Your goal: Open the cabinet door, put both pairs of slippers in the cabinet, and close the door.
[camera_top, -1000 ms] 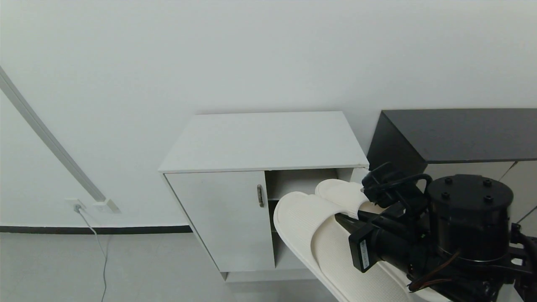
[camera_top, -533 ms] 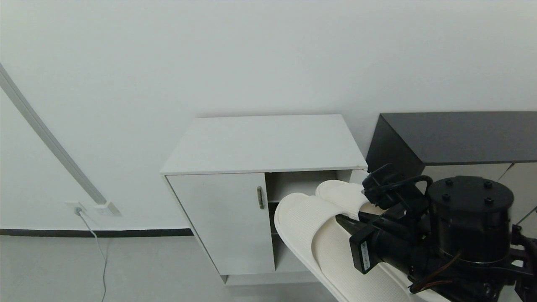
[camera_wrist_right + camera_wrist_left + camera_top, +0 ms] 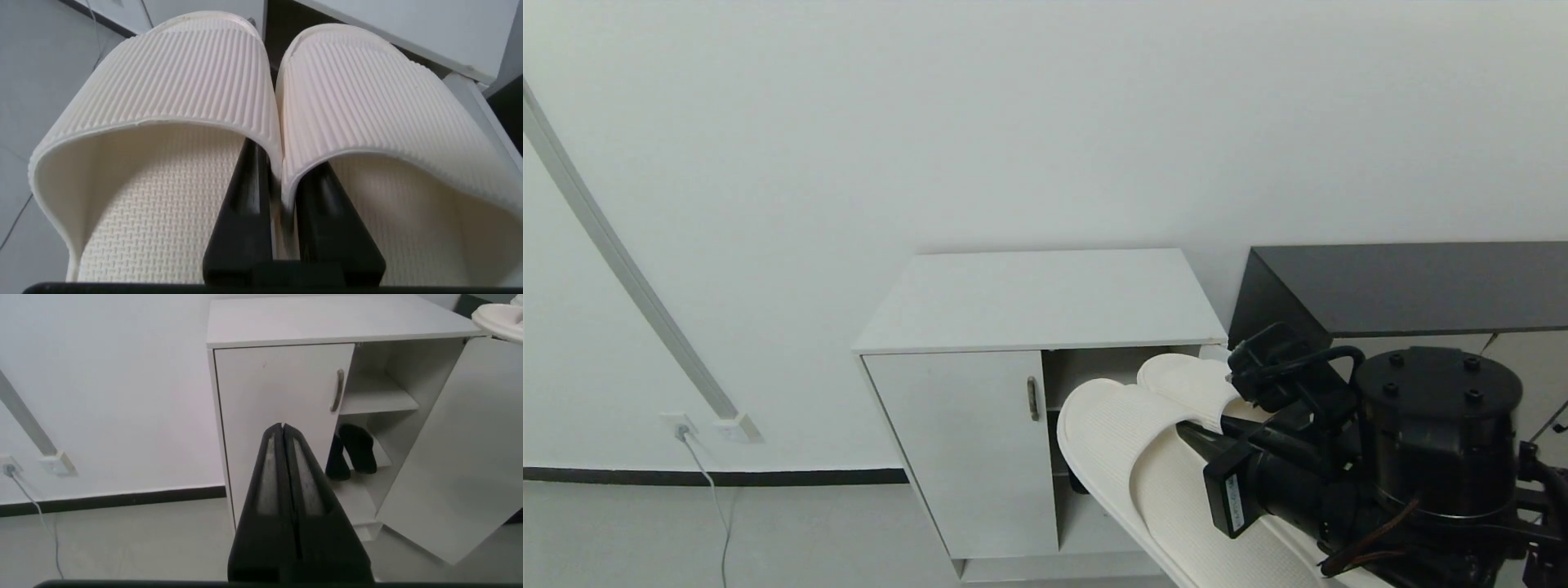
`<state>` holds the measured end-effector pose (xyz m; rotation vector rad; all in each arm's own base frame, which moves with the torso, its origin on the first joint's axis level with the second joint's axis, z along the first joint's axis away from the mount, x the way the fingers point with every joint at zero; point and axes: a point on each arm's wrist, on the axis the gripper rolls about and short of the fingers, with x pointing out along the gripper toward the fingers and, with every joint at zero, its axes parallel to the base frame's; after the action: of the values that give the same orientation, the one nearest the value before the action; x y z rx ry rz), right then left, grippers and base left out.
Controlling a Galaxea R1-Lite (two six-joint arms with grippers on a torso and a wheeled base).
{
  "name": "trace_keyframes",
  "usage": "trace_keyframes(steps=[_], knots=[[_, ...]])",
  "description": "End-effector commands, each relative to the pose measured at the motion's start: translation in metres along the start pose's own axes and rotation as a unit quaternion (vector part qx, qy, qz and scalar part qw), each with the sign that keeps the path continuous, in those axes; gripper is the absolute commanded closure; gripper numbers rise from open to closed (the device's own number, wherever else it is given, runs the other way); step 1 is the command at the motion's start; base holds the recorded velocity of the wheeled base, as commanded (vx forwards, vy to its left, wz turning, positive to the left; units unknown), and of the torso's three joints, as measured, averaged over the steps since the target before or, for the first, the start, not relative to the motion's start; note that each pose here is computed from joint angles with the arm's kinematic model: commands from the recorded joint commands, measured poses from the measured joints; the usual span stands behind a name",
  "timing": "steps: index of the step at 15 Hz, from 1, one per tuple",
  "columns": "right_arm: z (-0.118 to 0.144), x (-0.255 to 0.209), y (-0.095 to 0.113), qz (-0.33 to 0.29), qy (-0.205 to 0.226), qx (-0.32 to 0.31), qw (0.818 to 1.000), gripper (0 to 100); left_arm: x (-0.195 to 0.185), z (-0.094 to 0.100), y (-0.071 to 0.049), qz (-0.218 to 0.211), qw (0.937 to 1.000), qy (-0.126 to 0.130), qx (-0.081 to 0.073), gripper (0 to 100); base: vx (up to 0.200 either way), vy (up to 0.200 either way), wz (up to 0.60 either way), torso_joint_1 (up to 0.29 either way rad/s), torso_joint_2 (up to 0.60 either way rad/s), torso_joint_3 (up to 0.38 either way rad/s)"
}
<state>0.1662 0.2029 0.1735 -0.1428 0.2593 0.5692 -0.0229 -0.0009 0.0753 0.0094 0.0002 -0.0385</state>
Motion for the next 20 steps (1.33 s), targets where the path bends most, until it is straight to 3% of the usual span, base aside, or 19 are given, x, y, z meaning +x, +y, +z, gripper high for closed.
trace_keyframes(steps=[1, 10, 20], knots=[[-0.0028, -0.0003, 0.0007, 0.001, 0.004, -0.001, 1.0, 100, 0.0001, 0.0, 0.0, 0.0, 1.0, 0.001, 0.0, 100, 0.0, 0.0, 0.0, 0.0, 0.0, 0.0], [-0.0104, 0.0076, 0.0024, 0.001, 0.019, -0.005, 1.0, 100, 0.0001, 0.0, 0.0, 0.0, 1.0, 0.001, 0.0, 100, 0.0, 0.0, 0.0, -0.141, 0.33, 0.186], [-0.0124, 0.0093, 0.0029, 0.002, 0.017, -0.005, 1.0, 100, 0.0001, 0.0, 0.0, 0.0, 1.0, 0.001, 0.0, 100, 0.0, 0.0, 0.0, -0.219, 0.53, 0.314]])
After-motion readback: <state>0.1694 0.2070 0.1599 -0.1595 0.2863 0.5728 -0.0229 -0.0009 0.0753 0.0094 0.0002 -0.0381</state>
